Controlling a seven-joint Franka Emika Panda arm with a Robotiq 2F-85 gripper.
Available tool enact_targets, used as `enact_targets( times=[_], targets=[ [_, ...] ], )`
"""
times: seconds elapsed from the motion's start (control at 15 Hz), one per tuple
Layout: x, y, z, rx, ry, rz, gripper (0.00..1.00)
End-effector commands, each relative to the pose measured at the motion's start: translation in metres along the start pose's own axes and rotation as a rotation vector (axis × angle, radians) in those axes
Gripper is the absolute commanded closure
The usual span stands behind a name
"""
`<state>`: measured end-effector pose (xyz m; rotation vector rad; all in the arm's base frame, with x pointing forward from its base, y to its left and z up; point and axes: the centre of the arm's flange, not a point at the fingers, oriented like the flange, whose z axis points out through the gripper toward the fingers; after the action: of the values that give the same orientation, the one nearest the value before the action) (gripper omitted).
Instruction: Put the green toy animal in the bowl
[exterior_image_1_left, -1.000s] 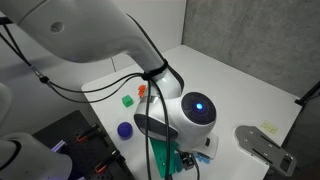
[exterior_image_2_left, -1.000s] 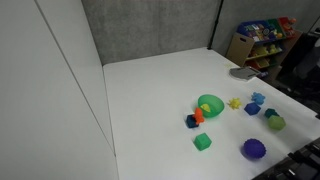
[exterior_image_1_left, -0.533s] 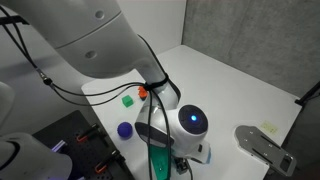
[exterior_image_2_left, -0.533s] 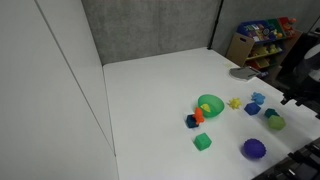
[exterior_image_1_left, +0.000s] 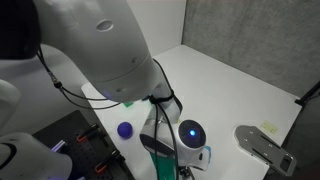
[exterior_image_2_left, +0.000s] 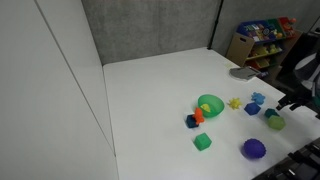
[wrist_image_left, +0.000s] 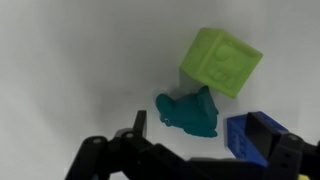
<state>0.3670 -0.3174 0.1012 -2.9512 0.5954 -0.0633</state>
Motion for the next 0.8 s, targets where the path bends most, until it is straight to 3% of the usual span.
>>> enact_targets(
  times=[0.0,0.73],
  targets=[
    [0.014,0.010,0.017,0.020,0.048,-0.051,0.00],
    [0.019,0.012,0.053,0.009,0.058,-0.118,0.00]
  ],
)
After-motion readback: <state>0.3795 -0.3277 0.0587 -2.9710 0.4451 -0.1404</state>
